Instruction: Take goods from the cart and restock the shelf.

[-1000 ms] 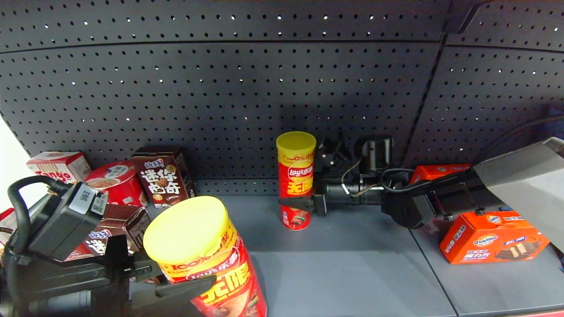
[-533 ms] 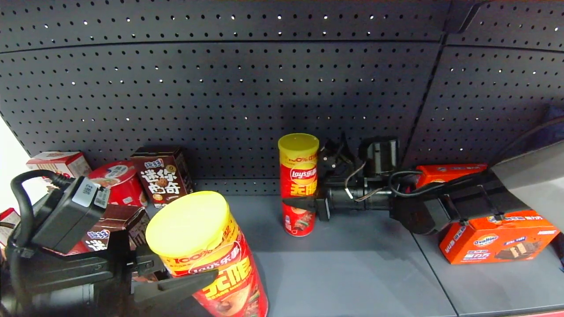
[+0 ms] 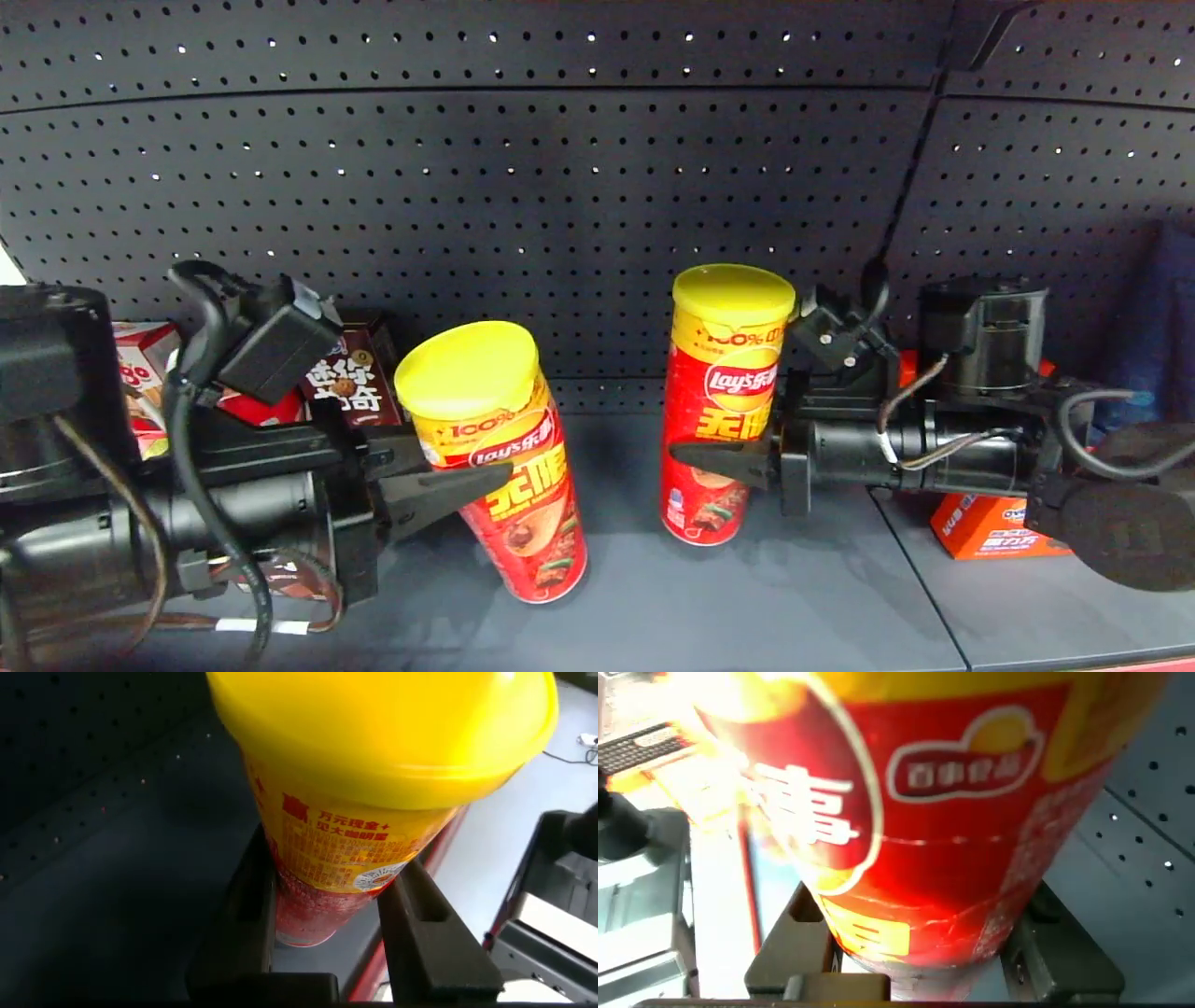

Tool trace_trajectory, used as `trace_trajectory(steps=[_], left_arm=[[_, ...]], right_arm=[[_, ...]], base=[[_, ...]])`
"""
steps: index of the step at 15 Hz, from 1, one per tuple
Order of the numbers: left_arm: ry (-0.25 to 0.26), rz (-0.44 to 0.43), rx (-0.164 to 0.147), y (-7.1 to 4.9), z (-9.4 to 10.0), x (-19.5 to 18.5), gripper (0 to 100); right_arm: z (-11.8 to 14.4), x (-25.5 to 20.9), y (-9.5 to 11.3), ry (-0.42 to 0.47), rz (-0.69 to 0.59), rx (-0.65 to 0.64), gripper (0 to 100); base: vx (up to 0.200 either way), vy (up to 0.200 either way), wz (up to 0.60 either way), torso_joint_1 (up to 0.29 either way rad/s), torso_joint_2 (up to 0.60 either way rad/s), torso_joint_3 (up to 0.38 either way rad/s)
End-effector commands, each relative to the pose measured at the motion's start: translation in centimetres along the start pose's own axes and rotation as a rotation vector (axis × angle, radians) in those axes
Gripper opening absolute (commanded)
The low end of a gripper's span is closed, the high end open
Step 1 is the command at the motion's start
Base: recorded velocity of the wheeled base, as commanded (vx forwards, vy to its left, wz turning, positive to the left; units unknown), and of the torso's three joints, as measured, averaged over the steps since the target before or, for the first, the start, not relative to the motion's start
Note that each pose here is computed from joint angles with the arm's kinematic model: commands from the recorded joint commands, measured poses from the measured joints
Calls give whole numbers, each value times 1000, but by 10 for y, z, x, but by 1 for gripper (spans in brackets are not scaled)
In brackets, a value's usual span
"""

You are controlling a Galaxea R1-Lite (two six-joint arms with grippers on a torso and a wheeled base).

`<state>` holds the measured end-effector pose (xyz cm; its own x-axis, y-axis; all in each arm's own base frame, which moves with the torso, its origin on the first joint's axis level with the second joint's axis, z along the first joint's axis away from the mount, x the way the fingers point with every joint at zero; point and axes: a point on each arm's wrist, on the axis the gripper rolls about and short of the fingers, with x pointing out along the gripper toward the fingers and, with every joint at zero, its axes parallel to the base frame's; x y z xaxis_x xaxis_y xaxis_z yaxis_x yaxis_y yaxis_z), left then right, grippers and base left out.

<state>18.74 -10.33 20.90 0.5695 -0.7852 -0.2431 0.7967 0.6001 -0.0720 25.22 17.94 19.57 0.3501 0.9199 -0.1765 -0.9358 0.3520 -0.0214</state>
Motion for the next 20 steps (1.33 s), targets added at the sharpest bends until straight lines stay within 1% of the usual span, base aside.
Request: trace_trajectory(steps=[1,4,6,8,9,11,13,17,20], left_arm=[[42,2,-20,14,0,27,0],[45,5,-22,22,5,42,0],[34,5,-12,31,13,58,0],[41,7,16,41,15,75,0],[42,5,23,44,16,82,0],[37,1,27,47,19,90,0],[27,0,40,55,23,106,0],[29,-3,40,58,23,114,0],[23,-2,43,60,25,118,0]], right_arm=[[2,-17,20,-31,16,-24,0],[-17,-16,33,-17,44,-17,0],[-23,-14,42,-2,74,-10,0],[-24,-11,42,1,79,-8,0],[-25,-11,41,3,80,-8,0],[-25,-10,41,4,80,-7,0],[-30,-6,39,15,81,-1,0],[-38,2,40,34,98,7,0],[-42,12,38,25,104,-3,0]], base=[[0,0,0,0,0,0],[0,0,0,0,0,0],[0,0,0,0,0,0],[0,0,0,0,0,0],[0,0,0,0,0,0],[0,0,0,0,0,0],[0,0,0,0,0,0],[0,0,0,0,0,0],[0,0,0,0,0,0]])
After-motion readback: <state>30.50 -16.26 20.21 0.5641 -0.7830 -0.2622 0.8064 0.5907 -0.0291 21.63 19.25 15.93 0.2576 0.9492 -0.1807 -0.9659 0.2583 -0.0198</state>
